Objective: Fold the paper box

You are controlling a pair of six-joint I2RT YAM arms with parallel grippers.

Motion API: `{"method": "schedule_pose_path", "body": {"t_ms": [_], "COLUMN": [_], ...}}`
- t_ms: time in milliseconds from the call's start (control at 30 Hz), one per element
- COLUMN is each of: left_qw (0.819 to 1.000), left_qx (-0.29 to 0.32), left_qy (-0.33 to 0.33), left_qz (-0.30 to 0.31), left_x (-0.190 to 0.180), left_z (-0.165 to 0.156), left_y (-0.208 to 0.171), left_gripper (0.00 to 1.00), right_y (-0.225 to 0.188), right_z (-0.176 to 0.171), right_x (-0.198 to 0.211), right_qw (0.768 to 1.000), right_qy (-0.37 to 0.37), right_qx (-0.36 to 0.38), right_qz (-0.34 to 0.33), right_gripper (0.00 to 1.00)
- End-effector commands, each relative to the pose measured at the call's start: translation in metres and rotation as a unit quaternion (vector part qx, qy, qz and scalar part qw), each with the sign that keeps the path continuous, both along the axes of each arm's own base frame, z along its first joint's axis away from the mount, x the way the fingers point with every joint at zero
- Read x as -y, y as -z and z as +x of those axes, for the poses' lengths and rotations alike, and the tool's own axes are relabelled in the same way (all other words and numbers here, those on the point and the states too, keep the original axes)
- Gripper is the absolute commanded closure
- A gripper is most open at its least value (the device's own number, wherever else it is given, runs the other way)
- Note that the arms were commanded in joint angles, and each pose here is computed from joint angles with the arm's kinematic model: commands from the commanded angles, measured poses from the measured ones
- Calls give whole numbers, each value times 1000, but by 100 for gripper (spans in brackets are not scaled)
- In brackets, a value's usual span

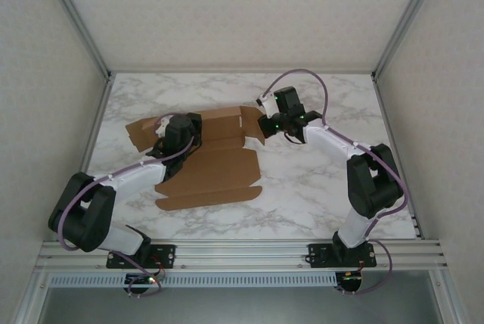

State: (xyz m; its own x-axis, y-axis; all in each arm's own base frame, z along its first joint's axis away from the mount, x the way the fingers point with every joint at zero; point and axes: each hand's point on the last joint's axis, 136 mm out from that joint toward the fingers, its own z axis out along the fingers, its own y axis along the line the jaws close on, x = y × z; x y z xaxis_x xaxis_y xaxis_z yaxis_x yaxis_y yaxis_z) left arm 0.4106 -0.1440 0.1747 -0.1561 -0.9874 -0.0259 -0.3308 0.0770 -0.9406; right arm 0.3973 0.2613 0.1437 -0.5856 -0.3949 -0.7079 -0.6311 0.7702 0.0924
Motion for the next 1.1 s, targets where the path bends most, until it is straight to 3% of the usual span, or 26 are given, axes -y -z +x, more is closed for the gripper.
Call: {"method": "schedule_pose_path", "body": {"t_ms": [0,367,567,1067], "left_qw": [995,995,995,970], "left_qx": [-85,-81,-81,-114], "left_qy": [25,27,52,140], "left_qz": [47,43,41,160], "left_x": [2,3,9,7], "left_z": [-16,-16,-23,-61], "left_y": [49,44,48,65], "left_gripper": [100,100,100,100], "right_y": [-26,-26,-1,18], "right_z": [-14,-55,-64,-101], "right_x": [-36,-55,-63,-63], "right_qw": [998,989,988,989], "right_qy": [-18,-68,-76,-106], "right_qx": [-21,-51,-73,-57], "right_qz": [52,118,109,91], "right_gripper": [99,94,88,76]}}
